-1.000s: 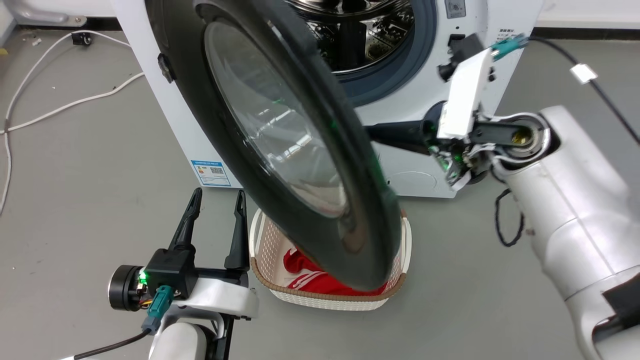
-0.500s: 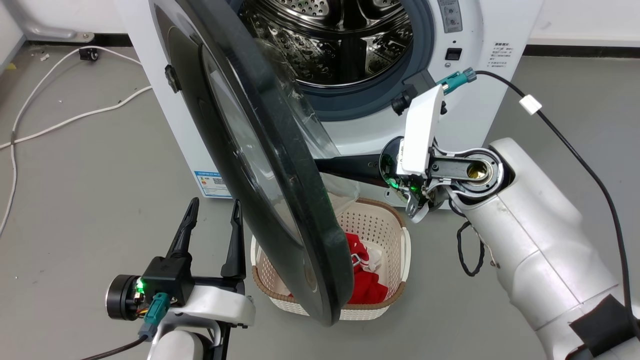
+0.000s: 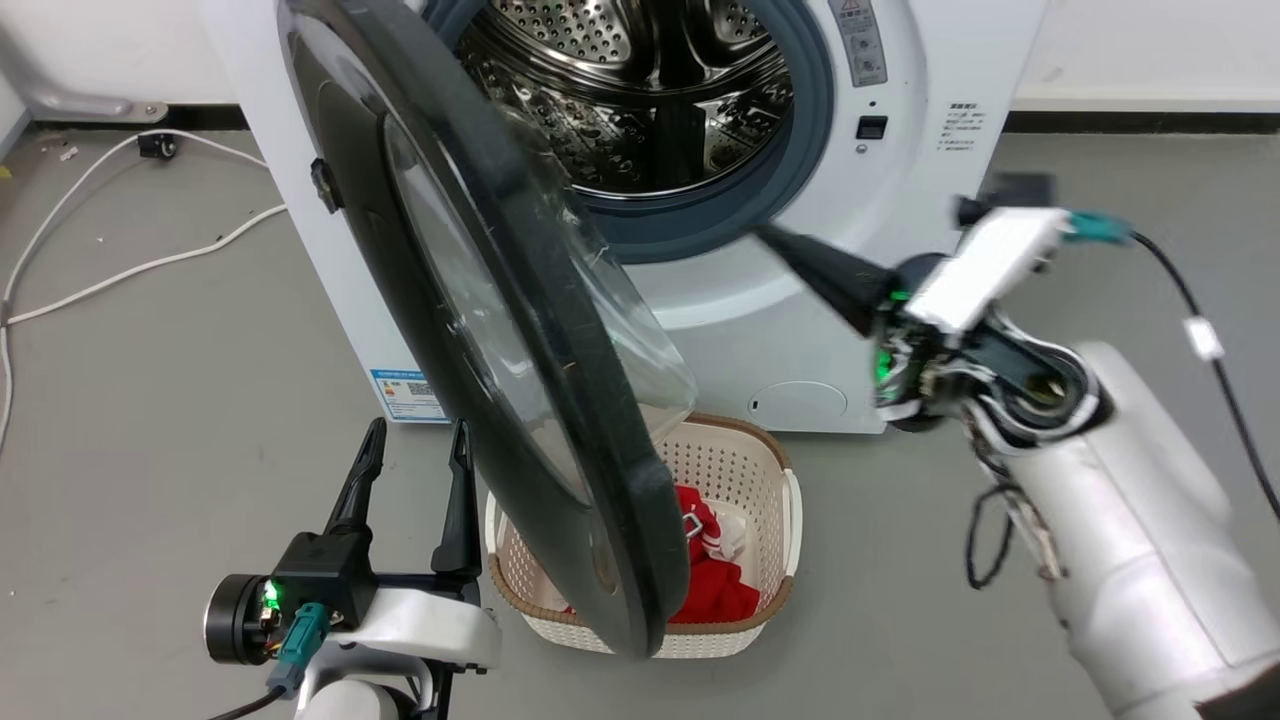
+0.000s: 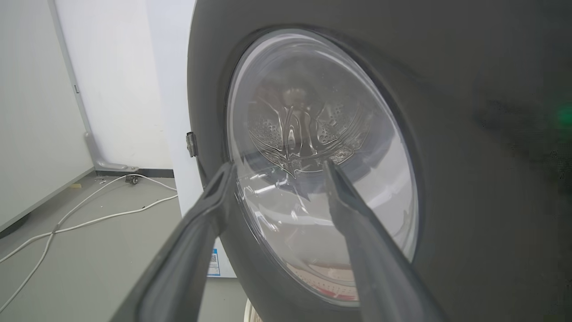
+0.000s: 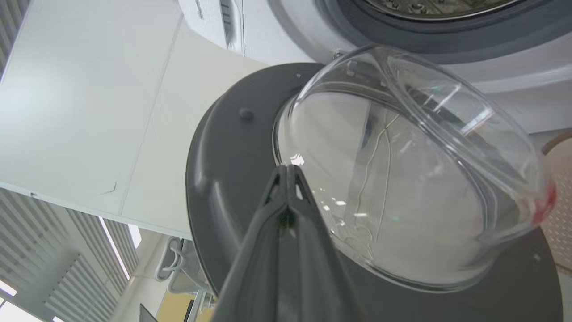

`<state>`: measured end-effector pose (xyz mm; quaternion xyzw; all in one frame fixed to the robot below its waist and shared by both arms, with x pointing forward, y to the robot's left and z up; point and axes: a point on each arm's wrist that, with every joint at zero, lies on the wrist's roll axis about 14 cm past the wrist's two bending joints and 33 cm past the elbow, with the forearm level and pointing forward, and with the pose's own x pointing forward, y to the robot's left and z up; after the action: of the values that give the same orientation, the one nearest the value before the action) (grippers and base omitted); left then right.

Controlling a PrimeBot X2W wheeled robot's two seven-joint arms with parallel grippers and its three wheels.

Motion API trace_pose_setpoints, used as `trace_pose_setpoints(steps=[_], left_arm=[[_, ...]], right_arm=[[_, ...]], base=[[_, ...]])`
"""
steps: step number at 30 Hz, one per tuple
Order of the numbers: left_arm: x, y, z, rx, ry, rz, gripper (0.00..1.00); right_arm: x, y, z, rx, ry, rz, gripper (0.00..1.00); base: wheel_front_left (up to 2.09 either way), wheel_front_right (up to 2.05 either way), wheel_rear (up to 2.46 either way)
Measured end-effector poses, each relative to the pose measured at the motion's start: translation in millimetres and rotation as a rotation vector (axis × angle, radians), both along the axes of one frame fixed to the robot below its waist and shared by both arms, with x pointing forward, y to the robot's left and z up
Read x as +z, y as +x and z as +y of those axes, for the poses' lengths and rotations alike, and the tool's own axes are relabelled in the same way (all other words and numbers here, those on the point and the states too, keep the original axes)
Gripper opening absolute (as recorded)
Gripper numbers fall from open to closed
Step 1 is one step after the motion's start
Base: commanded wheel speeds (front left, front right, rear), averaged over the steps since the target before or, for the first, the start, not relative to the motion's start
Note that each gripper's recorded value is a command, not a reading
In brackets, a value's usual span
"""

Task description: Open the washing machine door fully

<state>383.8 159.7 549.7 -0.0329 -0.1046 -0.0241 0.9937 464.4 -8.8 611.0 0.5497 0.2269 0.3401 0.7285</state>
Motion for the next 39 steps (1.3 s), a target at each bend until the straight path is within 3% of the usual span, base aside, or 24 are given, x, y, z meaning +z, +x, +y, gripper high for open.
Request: trace_pose_setpoints(steps=[3, 4, 6, 7, 14, 18, 21, 25, 28, 30, 33, 39], left_arm=[[1, 0, -1, -0.001, -0.002, -0.002, 1.0], [1, 0, -1, 0.0, -0.002, -0.002, 1.0], [0, 0, -1, -0.001, -0.002, 0.0, 1.0], [-1, 0, -1, -0.001, -0.003, 0.002, 1.0], [-1, 1, -2, -0.003, -0.003, 0.001, 1.0], [0, 0, -1, 0.001, 0.0, -0.002, 1.0], [-1, -1, 0, 0.004, 0.002, 0.0, 1.0], [-1, -2, 1, 0.006, 0.003, 0.0, 1.0], [-2, -1, 3, 0.01, 0.003, 0.003, 1.0], [-2, -1, 3, 0.01, 0.002, 0.003, 1.0], [-2, -2, 4, 0.014, 0.003, 0.003, 1.0], [-3, -4, 7, 0.02, 0.003, 0.007, 1.0]], right_arm=[[-8, 8, -38, -0.158, 0.046, 0.013, 0.0], [-12, 8, -50, -0.207, 0.067, 0.021, 0.07], [-21, 8, -76, -0.312, 0.079, 0.024, 0.61], [-24, 7, -89, -0.368, 0.1, 0.027, 1.0], [-72, -23, -166, -0.729, 0.082, 0.055, 1.0], [-87, -44, -195, -0.886, 0.012, 0.02, 1.0], [-95, -58, -216, -0.965, -0.12, -0.041, 1.0], [-93, -69, -234, -1.001, -0.332, -0.156, 1.0], [-69, -72, -247, -1.055, -0.492, -0.308, 1.0], [-55, -76, -241, -1.046, -0.653, -0.431, 1.0], [-43, -81, -222, -1.019, -0.81, -0.555, 1.0], [-41, -91, -189, -0.921, -1.011, -0.701, 1.0]], base=[[0.0, 0.0, 0.0], [0.0, 0.0, 0.0], [0.0, 0.0, 0.0], [0.0, 0.0, 0.0], [0.0, 0.0, 0.0], [0.0, 0.0, 0.0], [0.0, 0.0, 0.0], [0.0, 0.0, 0.0], [0.0, 0.0, 0.0], [0.0, 0.0, 0.0], [0.0, 0.0, 0.0], [0.0, 0.0, 0.0]])
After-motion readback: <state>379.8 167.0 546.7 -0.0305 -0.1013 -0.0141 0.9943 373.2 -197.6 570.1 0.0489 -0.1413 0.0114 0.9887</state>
